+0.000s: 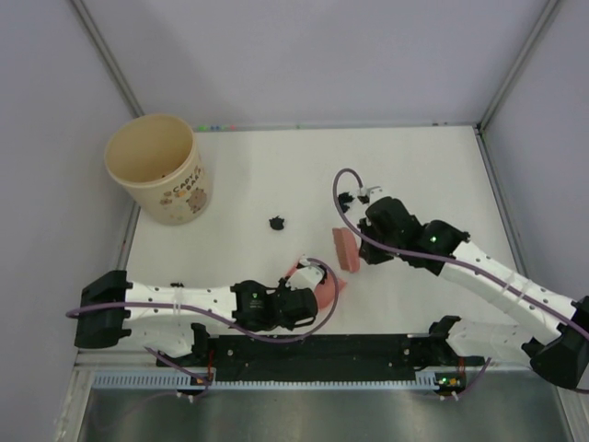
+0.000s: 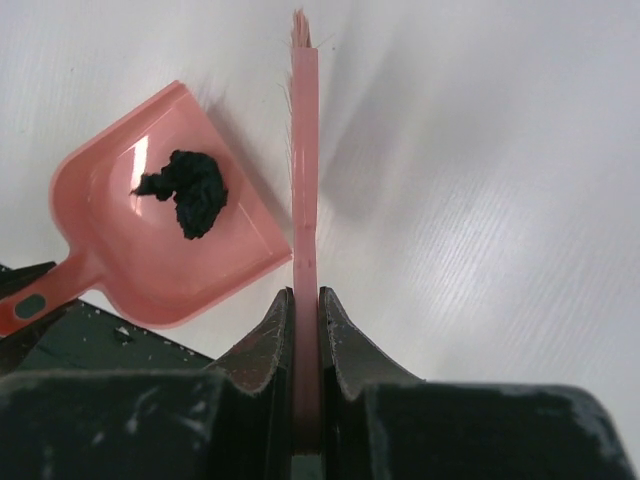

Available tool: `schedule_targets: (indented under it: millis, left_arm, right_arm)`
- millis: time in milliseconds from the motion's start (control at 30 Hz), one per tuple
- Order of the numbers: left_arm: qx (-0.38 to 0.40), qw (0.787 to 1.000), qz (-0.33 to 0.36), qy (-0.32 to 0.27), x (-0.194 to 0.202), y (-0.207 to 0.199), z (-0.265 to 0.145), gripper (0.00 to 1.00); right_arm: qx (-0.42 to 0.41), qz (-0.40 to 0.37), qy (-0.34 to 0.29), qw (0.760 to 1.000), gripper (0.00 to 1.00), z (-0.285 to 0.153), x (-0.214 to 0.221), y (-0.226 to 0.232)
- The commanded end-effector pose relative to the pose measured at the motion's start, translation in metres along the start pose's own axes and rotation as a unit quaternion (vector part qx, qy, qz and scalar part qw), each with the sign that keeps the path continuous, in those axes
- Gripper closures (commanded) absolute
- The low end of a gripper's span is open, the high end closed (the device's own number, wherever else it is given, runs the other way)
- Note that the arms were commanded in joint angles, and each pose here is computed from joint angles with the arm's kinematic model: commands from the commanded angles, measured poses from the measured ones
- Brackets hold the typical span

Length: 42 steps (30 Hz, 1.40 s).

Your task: Sweep away the paper scraps from the table

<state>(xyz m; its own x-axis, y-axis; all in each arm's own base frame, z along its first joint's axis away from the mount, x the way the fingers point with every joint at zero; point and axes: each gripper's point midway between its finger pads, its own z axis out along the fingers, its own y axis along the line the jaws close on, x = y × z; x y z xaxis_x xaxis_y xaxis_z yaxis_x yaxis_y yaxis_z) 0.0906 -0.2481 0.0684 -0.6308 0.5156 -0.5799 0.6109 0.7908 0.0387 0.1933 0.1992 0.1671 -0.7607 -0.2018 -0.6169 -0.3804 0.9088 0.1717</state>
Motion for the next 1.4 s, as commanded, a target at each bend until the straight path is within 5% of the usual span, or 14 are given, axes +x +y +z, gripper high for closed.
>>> schedule_targets:
  millis: [0,300,533,1033,1367]
  left_arm:
    - [-0.013,0.999,-0.023,-0.033,-0.014,0.005,-0.008,1.0]
    - [-0.019,0.998,-0.032,-0.049,-0.029,0.008,-0.022,1.0]
    - [-0.082,0.994,-0.04,-0.061,-0.058,0.026,-0.049,1.0]
    - [-0.078,0.987,-0.094,-0.103,-0.124,0.03,-0.105,1.0]
    - [-0.097,0.979,-0.132,-0.121,-0.151,0.061,-0.137,1.0]
  right_arm:
    - [0.034,0.026,-0.09,0.995,1.0,-0.03,-0.045,-0.007]
    - [0.087,0.042,-0.163,0.982,1.0,-0.058,-0.082,-0.025]
    - [0.11,0.081,-0.179,0.974,1.0,-0.07,-0.071,-0.042]
    - [0.149,0.141,-0.201,0.958,1.0,-0.105,-0.063,-0.066]
    - [0.046,0.16,-0.178,0.97,1.0,-0.083,-0.055,-0.029]
